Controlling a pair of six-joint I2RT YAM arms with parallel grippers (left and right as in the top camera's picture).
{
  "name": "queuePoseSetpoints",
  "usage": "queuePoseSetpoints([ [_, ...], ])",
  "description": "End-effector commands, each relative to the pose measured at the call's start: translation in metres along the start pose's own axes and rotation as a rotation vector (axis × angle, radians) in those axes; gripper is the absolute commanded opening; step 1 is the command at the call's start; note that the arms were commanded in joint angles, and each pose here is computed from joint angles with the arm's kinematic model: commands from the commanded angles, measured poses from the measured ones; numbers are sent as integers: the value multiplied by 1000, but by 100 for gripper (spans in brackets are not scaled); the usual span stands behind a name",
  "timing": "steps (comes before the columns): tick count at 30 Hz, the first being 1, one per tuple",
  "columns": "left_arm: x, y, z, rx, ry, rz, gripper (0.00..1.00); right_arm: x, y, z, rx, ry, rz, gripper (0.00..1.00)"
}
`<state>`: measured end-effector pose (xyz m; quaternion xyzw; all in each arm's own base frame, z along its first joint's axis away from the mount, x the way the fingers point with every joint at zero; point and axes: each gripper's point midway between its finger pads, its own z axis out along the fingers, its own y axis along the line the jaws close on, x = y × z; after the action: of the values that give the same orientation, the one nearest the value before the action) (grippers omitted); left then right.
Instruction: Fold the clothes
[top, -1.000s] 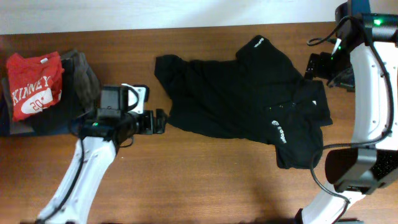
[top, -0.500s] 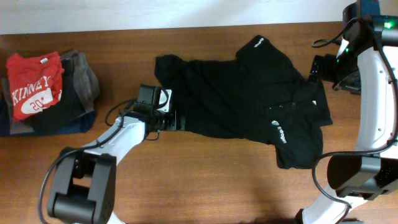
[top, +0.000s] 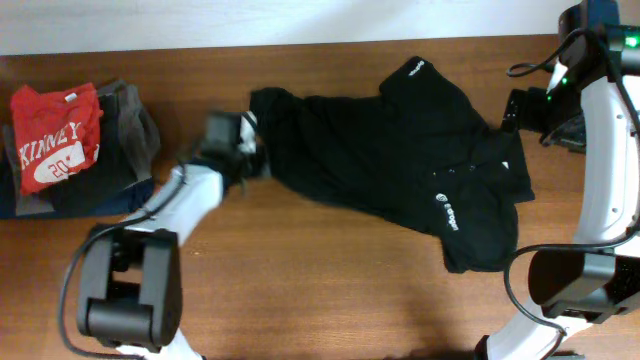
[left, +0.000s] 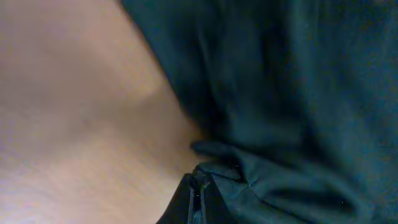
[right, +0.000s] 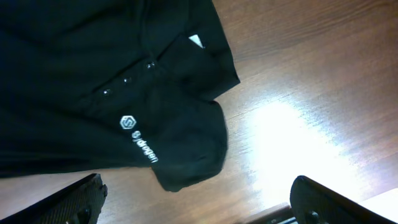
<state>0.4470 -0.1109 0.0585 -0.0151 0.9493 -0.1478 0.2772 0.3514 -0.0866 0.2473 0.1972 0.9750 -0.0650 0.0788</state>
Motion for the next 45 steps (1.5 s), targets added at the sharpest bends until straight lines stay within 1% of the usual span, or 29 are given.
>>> queuePoseSetpoints([
  [1,-154,36,-98,-100,-412,-44,0,4,-8,-12,-11,-24,23,99],
  [2,-183,43,-121,-107,-490,-53,1,4,-8,-12,-11,-24,23,99],
  [4,-225,55,-159,-120,-603,-64,0,4,-8,-12,-12,-24,23,99],
  [5,-236,57,-170,-123,-624,-67,5,4,-8,-12,-11,-24,23,99],
  [6,-239,55,-175,-110,-612,-67,56,4,-8,-12,-11,-24,24,99],
  [7,-234,52,-173,-91,-580,-67,99,4,-8,-12,-12,-24,23,99],
  [9,-208,42,-157,-36,-455,-72,99,4,-8,-12,-11,-24,23,99],
  [10,-172,35,-140,-4,-292,-98,99,4,-8,-12,-11,-24,23,99],
  [13,-82,30,-116,-47,76,-164,99,4,-8,-12,-11,-24,23,99],
  [15,-54,24,-108,-54,181,-167,99,4,-8,-12,-11,-24,23,99],
  [16,-45,20,-103,-54,214,-163,99,4,-8,-12,-11,-24,23,99],
  [17,-26,9,-90,-49,275,-142,99,4,-8,-12,-11,-24,23,99],
  [19,-7,-1,-76,-45,331,-118,99,4,-7,-12,-15,-23,23,99],
  [21,26,-13,-58,-48,424,-97,99,5,-5,-12,-27,-21,8,99],
  [22,48,-18,-46,-62,483,-112,99,5,-5,-12,-30,-20,8,99],
  [25,84,-26,-21,-83,568,-124,99,5,-5,-12,-30,-21,8,99],
  [28,102,-32,-6,-86,608,-100,99,5,-5,-12,-30,-20,8,99],
  [29,104,-36,-1,-84,606,-86,96,5,-5,-12,-30,-20,8,99],
  [30,103,-38,5,-80,593,-74,89,5,-5,-12,-30,-20,8,99],
  [32,100,-42,10,-72,575,-62,53,5,-5,-12,-30,-21,8,99],
  [33,100,-42,11,-76,570,-58,39,5,-5,-12,-30,-20,7,99],
  [34,100,-39,11,-92,569,-54,11,5,-5,-12,-30,-20,5,99],
  [35,101,-36,9,-105,574,-53,0,5,-5,-12,-29,-20,4,99],
  [37,108,-25,3,-163,607,-50,0,5,-5,-12,-29,-20,4,99],
  [39,117,-2,-16,-271,664,-52,0,5,-5,-12,-29,-21,4,99],
  [40,118,19,-32,-362,682,-46,0,5,-5,-12,-29,-21,4,99],
  [43,95,85,-88,-650,638,-25,0,4,-5,-12,-30,-24,1,99],
  [44,84,106,-108,-722,602,-47,0,4,-5,-12,-30,-24,0,99],
  [45,71,130,-134,-801,539,-117,0,4,-5,-12,-30,-24,-8,99],
])
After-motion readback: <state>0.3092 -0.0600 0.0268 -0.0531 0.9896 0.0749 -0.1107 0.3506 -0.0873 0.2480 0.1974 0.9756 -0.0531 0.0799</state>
